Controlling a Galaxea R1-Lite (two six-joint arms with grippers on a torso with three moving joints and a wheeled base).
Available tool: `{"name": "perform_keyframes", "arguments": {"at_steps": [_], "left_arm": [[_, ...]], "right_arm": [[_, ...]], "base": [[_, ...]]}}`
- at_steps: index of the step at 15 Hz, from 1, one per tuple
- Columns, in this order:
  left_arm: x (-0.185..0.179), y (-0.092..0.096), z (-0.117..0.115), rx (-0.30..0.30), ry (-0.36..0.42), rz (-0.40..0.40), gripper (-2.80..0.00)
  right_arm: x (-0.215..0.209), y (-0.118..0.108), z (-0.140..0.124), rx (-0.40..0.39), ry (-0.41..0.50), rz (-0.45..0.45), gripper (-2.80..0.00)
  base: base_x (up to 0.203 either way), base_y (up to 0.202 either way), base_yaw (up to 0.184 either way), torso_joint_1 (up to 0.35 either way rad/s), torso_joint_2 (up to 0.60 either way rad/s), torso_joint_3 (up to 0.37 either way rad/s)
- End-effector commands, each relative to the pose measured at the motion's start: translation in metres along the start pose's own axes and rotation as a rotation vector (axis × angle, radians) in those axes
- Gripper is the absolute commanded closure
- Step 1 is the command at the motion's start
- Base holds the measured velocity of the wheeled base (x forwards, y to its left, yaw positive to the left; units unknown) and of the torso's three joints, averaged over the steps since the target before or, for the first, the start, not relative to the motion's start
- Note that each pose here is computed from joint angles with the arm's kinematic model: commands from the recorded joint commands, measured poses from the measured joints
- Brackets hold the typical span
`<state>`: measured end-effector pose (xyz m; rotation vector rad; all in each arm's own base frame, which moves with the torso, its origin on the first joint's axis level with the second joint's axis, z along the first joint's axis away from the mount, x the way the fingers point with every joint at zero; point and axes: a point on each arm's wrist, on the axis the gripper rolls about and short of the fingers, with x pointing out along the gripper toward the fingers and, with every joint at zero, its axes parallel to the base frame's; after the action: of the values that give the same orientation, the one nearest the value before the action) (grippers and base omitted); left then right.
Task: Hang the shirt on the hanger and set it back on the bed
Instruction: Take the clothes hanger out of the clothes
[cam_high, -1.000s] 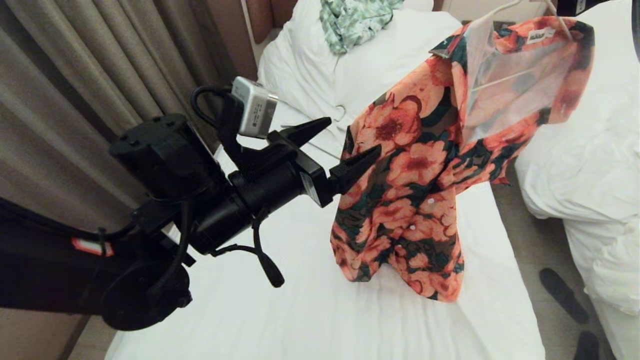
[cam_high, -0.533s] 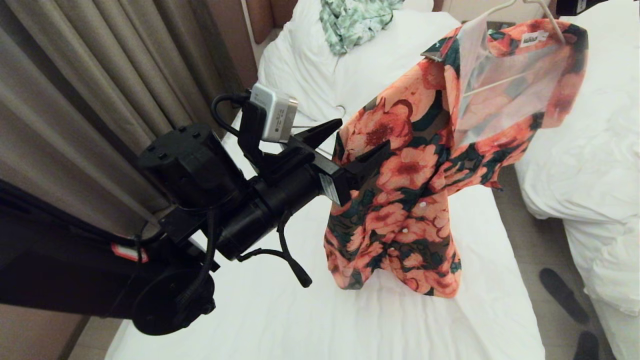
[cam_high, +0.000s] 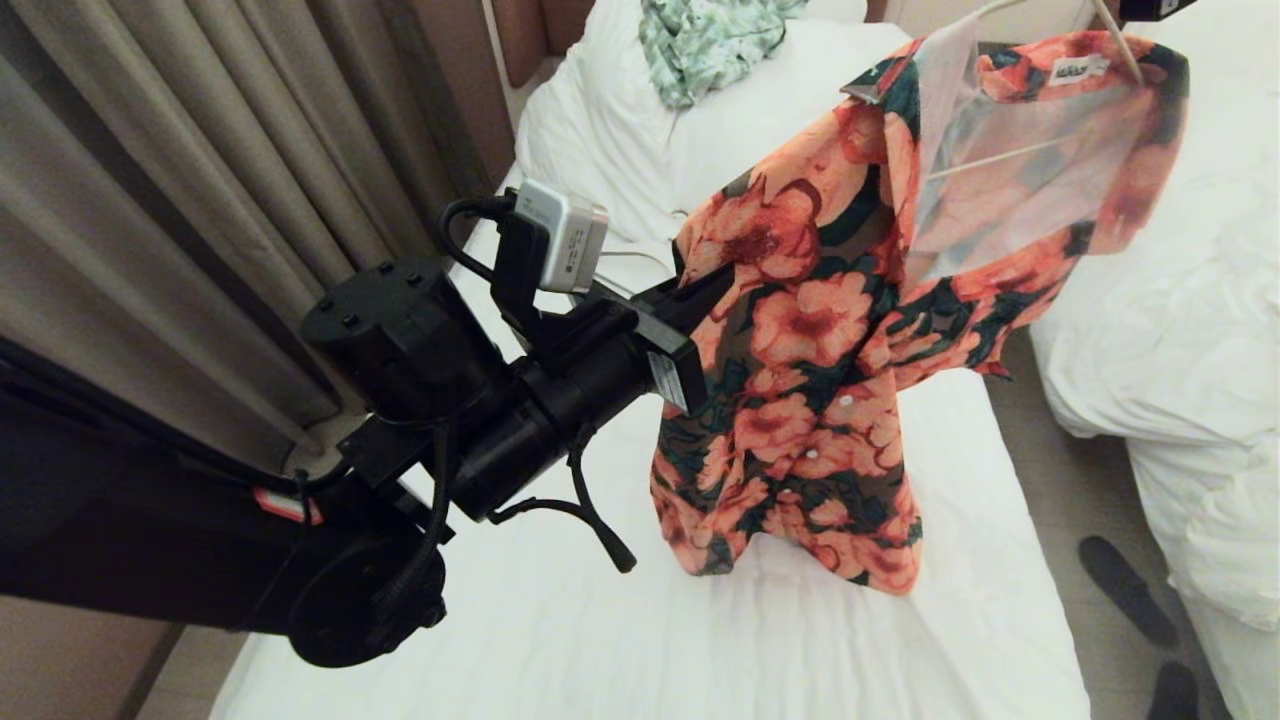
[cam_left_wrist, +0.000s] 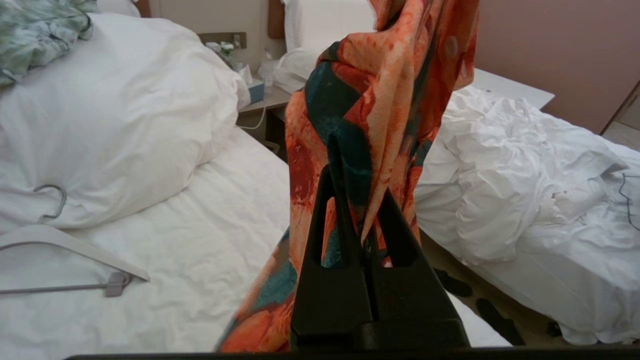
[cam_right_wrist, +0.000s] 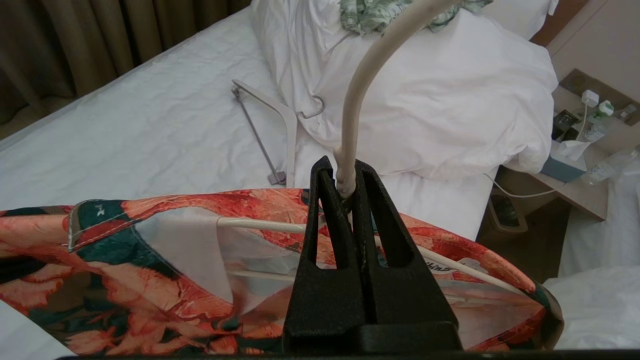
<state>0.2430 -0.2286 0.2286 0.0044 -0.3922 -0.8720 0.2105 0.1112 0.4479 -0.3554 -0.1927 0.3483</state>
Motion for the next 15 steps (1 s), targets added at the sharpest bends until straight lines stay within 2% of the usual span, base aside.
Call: {"name": "perform_keyframes", "arguments": {"at_steps": [1,5,12,15], "left_arm": [[-0.002,0.007,0.005,0.010,-0.016,0.017,0.00],[-0.002,0.014,0.010,0.018,-0.030,0.037,0.00],[-0.006,0.044,0.018,0.045,-0.035,0.113,0.00],[-0.009,0.044,0.023,0.042,-0.017,0.115,0.00]], "right_arm": [[0.002,-0.001,-0.002,-0.005,0.008,-0.005,0.00],[0.003,-0.008,-0.005,-0.016,0.017,-0.037,0.00],[0.003,-0.024,-0.008,-0.039,0.020,-0.105,0.00],[0.002,-0.029,-0.009,-0.064,0.028,-0.126,0.00]], "base": [[0.000,0.000,0.000,0.000,0.00,0.000],[0.000,0.000,0.000,0.000,0.00,0.000],[0.000,0.000,0.000,0.000,0.00,0.000],[0.000,0.000,0.000,0.000,0.00,0.000]]}}
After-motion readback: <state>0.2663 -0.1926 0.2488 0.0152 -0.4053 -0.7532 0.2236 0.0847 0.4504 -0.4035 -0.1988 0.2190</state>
